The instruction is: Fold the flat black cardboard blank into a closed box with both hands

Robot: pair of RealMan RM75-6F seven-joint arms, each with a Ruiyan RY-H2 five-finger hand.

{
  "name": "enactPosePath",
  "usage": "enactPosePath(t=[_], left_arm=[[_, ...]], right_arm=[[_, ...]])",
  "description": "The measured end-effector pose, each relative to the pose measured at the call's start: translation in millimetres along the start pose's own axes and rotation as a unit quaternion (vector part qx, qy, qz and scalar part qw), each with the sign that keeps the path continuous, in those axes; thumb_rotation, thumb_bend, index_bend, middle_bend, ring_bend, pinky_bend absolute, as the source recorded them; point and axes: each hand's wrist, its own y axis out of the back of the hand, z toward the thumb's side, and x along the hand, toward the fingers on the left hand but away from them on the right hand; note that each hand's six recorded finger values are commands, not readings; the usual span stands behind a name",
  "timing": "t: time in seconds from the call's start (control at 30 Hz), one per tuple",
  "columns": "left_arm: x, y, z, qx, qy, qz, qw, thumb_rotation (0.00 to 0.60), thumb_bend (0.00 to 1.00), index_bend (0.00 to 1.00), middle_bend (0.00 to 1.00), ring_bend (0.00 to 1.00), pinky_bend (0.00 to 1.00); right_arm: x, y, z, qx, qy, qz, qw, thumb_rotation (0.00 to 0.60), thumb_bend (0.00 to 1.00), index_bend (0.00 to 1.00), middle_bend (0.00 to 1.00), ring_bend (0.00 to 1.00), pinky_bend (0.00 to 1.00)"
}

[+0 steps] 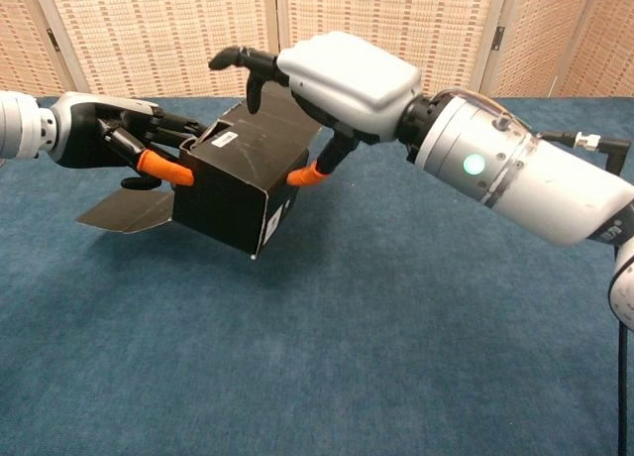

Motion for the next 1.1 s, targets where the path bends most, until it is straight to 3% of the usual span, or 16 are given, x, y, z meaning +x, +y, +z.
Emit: enactPosePath(t=[0.3, 0.53, 0.77, 1.1], left_arm=[[3, -6, -12, -0.007, 0.009, -0.003, 0.9999, 0.600, 0.24, 0.35, 0.33, 0.58, 0.84], [7, -7, -28, 0.043, 0.013, 0.003, 0.9990, 0.600, 0.24, 0.33, 0.31, 0.57, 0.83], [12, -11, -41, 0.104, 0.021, 0.007, 0.9943, 0.600, 0.24, 0.28, 0.27, 0.56, 0.82], [18, -3, -51, 0.121, 0.047, 0.024, 0.9912, 0.600, 0.24, 0.25, 0.25, 0.56, 0.81]], right_arm=[[3, -29, 10, 0.017, 0.008, 0.021, 0.9996, 0.600, 0.00, 0.11, 0.36, 0.80, 1.00], [4, -50, 11, 0.024, 0.007, 0.029, 0.9993, 0.600, 0.00, 0.11, 0.36, 0.80, 1.00], [5, -59, 14, 0.026, 0.012, 0.037, 0.9989, 0.600, 0.00, 0.11, 0.36, 0.80, 1.00], [-10, -61, 14, 0.031, 0.009, 0.037, 0.9988, 0.600, 0.00, 0.11, 0.36, 0.80, 1.00]])
